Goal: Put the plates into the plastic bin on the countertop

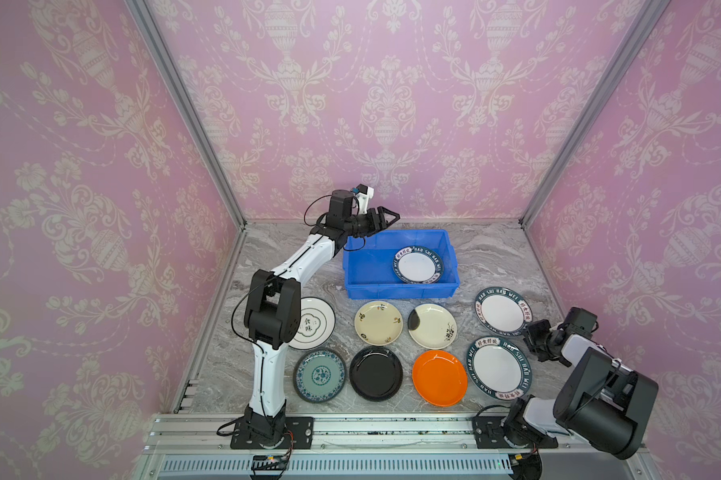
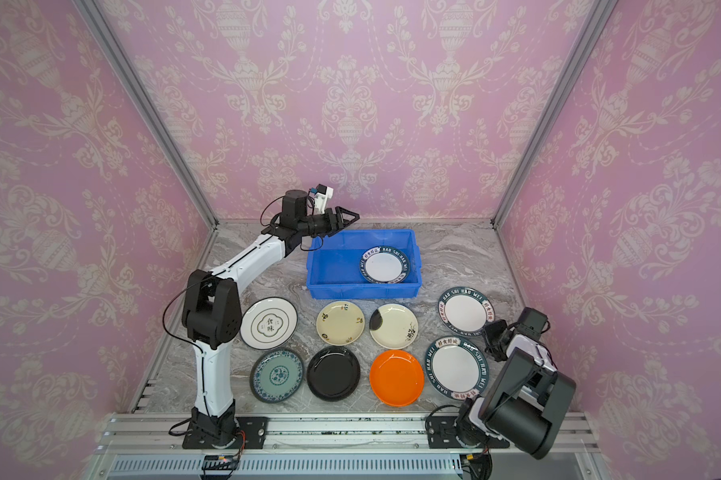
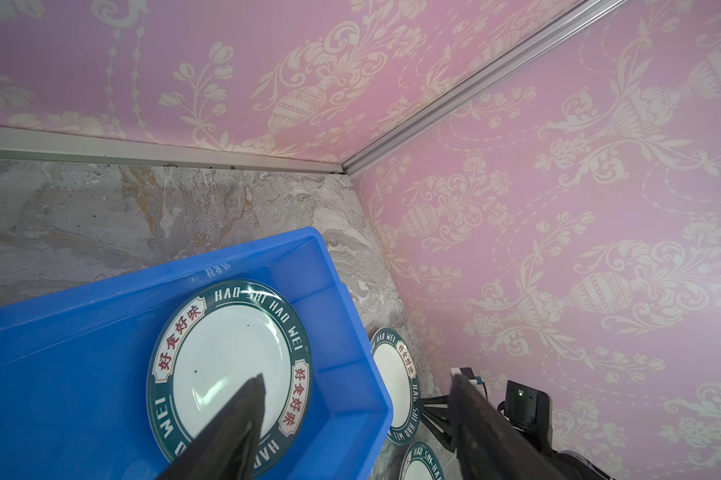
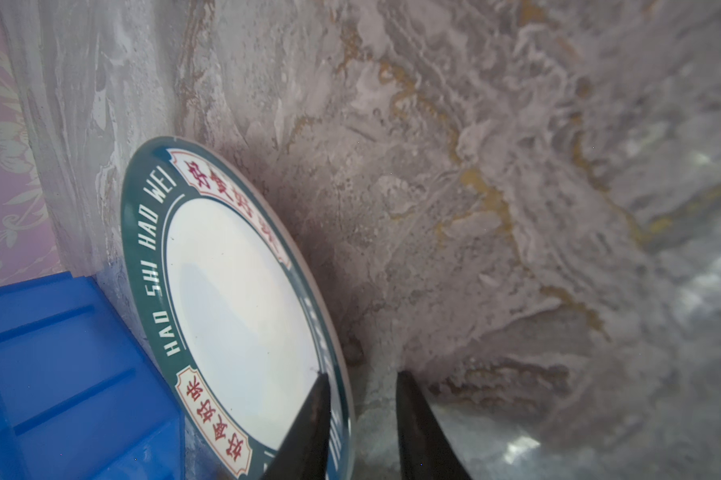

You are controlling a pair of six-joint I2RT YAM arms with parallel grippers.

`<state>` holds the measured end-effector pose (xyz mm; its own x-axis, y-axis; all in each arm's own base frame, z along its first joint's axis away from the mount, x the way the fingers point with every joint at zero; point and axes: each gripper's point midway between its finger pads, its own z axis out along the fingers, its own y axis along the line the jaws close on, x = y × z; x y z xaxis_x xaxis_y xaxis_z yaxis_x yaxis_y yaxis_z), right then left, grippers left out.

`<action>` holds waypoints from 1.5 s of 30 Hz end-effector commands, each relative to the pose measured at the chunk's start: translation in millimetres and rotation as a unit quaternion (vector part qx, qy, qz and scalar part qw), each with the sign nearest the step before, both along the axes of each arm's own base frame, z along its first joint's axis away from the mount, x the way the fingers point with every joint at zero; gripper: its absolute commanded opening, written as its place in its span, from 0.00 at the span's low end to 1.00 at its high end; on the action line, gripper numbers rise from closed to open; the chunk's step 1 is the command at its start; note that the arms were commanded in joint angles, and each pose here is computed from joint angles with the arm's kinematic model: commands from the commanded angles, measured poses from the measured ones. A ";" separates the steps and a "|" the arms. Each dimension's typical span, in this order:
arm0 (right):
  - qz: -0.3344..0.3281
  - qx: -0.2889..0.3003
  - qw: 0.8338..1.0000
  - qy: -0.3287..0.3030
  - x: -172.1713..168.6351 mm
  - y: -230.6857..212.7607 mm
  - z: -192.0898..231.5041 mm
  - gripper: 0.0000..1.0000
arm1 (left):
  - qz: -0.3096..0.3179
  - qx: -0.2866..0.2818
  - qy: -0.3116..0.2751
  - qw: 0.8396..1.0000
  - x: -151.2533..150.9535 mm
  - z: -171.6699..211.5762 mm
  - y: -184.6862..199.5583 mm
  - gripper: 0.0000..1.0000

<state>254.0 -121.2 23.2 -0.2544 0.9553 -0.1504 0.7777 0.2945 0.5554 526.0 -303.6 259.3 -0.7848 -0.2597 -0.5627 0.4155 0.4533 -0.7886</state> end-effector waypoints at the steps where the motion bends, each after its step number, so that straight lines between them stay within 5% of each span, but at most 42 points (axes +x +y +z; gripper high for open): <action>1: -0.009 0.010 1.000 -0.004 -0.6 1.4 -8.0 0.29 | 0.000 0.000 0.014 1.000 2.9 -7.9 -6.1 0.72; 10: -0.010 0.015 1.000 -0.006 0.1 2.5 -14.3 0.27 | 0.004 0.003 0.024 1.000 4.7 -15.9 -5.8 0.72; 20: -0.005 0.018 1.000 -0.016 4.1 3.2 -12.0 0.00 | 0.000 -0.001 0.030 1.000 8.7 -20.7 -10.3 0.71; 45: -0.006 -0.037 0.987 -0.157 24.3 0.1 97.9 0.00 | -0.019 0.024 0.024 0.999 -10.5 -6.5 -26.6 0.71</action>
<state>270.5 -116.5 93.0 -0.1969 0.9454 -0.2599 0.6194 0.3254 0.7145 521.7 -327.1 237.1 -0.8384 -0.2221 -0.4978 0.3576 0.4651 -0.8098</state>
